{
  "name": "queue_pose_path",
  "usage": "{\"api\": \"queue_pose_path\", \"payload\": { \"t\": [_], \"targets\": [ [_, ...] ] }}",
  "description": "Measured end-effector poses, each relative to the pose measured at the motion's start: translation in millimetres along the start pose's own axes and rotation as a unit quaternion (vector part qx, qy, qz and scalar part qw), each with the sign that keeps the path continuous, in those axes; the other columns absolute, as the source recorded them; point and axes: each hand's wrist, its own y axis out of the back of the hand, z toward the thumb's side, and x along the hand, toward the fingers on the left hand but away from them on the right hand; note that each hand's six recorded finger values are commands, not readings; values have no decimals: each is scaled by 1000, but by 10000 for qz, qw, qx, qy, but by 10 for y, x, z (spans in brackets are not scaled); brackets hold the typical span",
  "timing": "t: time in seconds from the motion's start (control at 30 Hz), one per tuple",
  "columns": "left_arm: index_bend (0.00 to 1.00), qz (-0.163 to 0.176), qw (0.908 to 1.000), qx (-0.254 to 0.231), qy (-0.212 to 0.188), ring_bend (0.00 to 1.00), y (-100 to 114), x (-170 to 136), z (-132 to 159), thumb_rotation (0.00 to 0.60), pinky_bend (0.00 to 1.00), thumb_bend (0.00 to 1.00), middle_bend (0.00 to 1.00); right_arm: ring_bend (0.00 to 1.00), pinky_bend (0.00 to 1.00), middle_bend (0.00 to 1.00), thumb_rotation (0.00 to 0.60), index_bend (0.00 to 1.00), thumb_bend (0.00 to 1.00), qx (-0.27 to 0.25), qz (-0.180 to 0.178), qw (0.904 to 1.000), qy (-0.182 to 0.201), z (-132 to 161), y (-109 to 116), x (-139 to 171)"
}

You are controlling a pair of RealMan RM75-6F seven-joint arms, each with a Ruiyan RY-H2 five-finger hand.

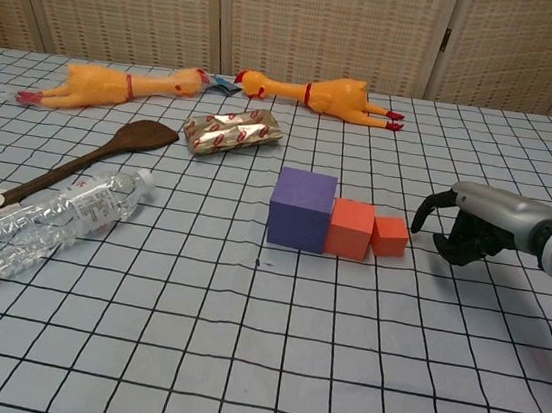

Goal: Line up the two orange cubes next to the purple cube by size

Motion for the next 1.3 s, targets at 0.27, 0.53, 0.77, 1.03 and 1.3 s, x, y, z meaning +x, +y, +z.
{"api": "queue_pose_path", "payload": {
  "t": [0.27,0.53,0.77,1.03,1.3],
  "targets": [
    [273,-4,10000,3,1,374,2,0,0,600,609,479,417,915,988,984,600,364,562,-29,27,10000,36,7,-12,2],
    [273,2,10000,-4,6,374,4,-1,-1,600,609,479,417,914,988,984,600,376,563,-32,14,10000,39,2,-11,-1],
    [273,-2,10000,2,-1,375,2,0,3,600,610,479,417,914,988,984,600,376,564,-29,-99,9999,14,18,9,-25],
    [273,4,10000,-9,13,374,5,-2,-4,600,609,479,417,914,988,984,600,376,567,-140,-77,9998,132,107,-3,-78],
    [273,14,10000,-12,8,374,10,-4,-4,600,609,479,418,914,988,984,600,367,569,-170,-74,9997,159,144,4,-93]
  ]
}}
